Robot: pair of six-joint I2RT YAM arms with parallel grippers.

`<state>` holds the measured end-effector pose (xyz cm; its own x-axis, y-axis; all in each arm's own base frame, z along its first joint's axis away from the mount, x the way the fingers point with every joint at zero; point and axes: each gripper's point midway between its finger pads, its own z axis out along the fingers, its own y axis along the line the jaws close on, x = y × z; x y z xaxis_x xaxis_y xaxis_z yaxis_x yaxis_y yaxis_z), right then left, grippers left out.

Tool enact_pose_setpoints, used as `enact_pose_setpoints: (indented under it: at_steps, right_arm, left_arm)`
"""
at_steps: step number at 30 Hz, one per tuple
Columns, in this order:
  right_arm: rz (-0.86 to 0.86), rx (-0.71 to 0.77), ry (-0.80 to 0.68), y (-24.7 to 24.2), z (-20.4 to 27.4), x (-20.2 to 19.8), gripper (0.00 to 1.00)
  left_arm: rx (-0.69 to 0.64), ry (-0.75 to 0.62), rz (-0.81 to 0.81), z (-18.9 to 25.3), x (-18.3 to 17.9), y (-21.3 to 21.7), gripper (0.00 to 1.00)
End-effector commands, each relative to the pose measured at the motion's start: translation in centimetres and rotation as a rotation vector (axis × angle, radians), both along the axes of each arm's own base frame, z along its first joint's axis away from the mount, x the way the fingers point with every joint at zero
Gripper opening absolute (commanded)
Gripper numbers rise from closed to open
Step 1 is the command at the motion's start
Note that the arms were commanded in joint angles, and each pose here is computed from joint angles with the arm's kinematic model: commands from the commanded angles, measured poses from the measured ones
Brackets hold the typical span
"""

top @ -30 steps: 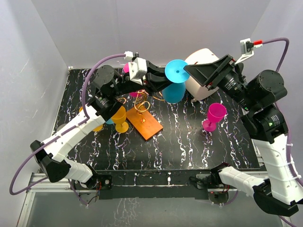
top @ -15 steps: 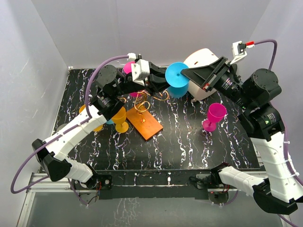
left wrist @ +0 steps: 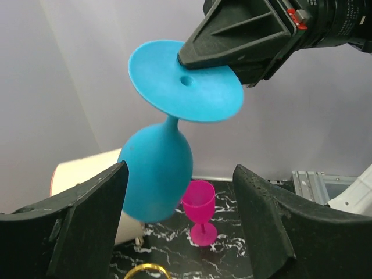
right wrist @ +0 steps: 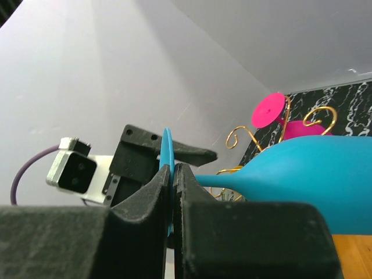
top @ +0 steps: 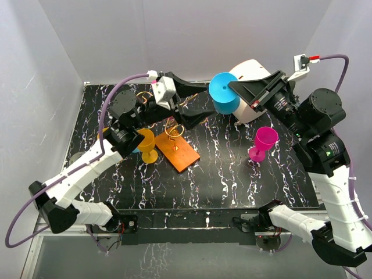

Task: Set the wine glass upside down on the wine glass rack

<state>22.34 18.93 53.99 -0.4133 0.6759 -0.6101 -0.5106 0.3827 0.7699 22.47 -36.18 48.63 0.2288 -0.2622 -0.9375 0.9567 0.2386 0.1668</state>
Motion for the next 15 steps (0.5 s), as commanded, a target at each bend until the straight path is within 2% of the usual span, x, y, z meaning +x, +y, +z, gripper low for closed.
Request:
enact_pose_setpoints:
  at_steps: [1, 9, 15]
  right_arm:
    - [-0.128, 0.031, -0.056, -1.7, 1.2, 1.5, 0.00]
    - [-0.203, -0.023, -0.020, -0.6, -1.4, 6.8, 0.00]
    - [-0.226, -0.035, -0.003, 0.5, -2.7, 10.0, 0.00]
  left_arm:
    - [-0.039, 0.040, 0.114, 1.4, -1.1, 3.9, 0.72]
    - [-0.041, 0.221, 0.435, -0.7, -0.1, 11.0, 0.76]
    - [-0.009, 0.293, 0.556, -3.1, -0.8, 14.7, 0.78]
